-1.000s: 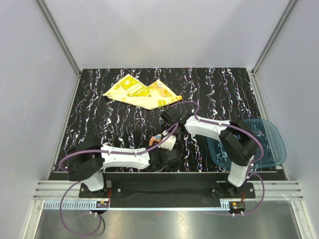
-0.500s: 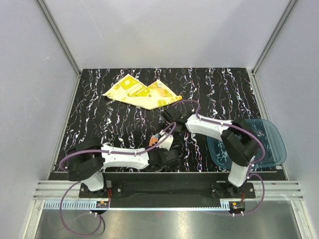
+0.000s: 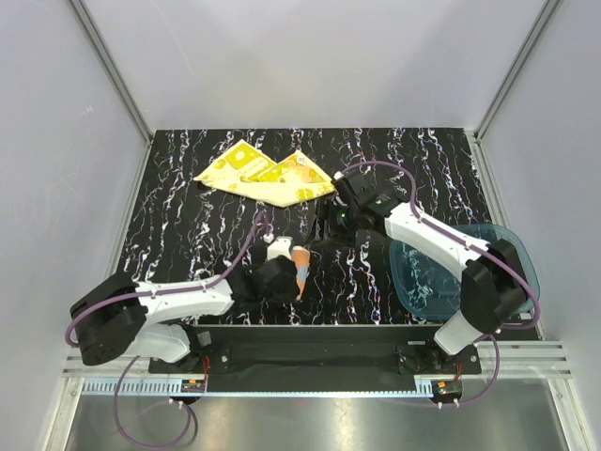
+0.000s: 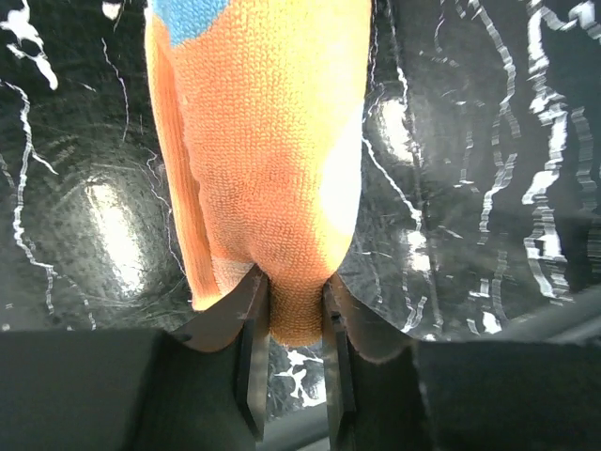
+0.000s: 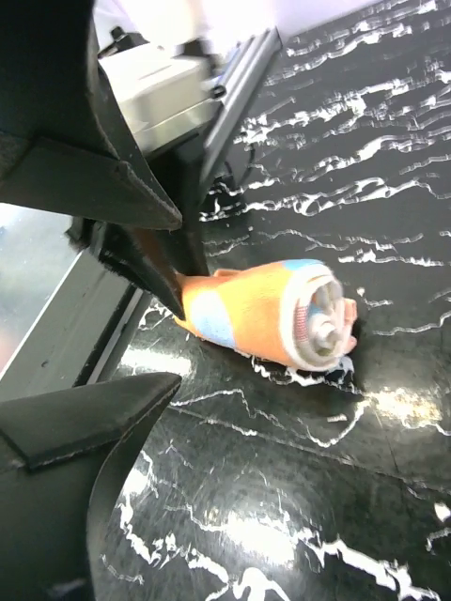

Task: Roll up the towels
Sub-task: Roll the towel, then place the rolled towel into the container

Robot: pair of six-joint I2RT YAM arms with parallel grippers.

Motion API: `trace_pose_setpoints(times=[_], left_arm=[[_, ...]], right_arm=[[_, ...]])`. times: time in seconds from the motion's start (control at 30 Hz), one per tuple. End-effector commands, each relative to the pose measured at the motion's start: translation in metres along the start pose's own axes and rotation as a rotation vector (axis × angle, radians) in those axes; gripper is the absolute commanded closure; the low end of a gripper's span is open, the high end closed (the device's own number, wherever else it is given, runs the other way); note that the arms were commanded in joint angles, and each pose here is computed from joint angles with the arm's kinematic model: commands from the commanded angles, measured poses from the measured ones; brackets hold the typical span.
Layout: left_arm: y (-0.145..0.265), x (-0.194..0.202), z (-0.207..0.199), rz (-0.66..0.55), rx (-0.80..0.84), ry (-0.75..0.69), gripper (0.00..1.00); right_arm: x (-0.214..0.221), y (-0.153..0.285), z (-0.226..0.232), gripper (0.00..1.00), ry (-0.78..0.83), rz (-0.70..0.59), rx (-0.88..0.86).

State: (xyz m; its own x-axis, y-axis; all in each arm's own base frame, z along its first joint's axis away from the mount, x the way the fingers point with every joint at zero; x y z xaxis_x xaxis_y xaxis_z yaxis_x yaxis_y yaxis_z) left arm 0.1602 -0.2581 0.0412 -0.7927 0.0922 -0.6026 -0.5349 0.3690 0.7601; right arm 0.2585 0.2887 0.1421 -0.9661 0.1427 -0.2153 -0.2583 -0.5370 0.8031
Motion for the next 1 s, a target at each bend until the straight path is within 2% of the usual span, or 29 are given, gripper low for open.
trace_pose_setpoints(times=[0.0, 0.23, 0.5, 0.97], left_arm=[[0.005, 0.022, -0.007, 0.113, 0.152, 0.098, 0.90], [0.008, 0.015, 0.000, 0.145, 0.257, 0.264, 0.90], [0.003, 0.021, 0.010, 0.187, 0.306, 0.347, 0.90], [0.003, 0.020, 0.024, 0.192, 0.346, 0.408, 0.89]], right_arm=[[0.016, -0.004, 0.000, 0.31, -0.022, 0.034, -0.062], [0.040, -0.034, 0.002, 0.33, -0.021, 0.072, -0.187], [0.052, -0.066, 0.017, 0.29, -0.006, 0.098, -0.292], [0.068, -0.112, -0.001, 0.33, -0.023, 0.144, -0.248]])
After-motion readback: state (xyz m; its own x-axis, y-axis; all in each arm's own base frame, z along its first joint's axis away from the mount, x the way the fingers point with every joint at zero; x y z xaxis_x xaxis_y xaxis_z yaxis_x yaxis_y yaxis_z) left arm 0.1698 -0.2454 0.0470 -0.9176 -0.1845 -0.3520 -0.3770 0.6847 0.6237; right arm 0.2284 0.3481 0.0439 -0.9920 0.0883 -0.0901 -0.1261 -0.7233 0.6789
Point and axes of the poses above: each gripper's point midway between its finger pads, its own y axis back along the fingers, its own z axis along the line the jaws close on, x = y × z, the point moved 1 cm from there along y, back along the fingers, and after that the axes turned 4 degrees about -y, right-handed, at the moved point
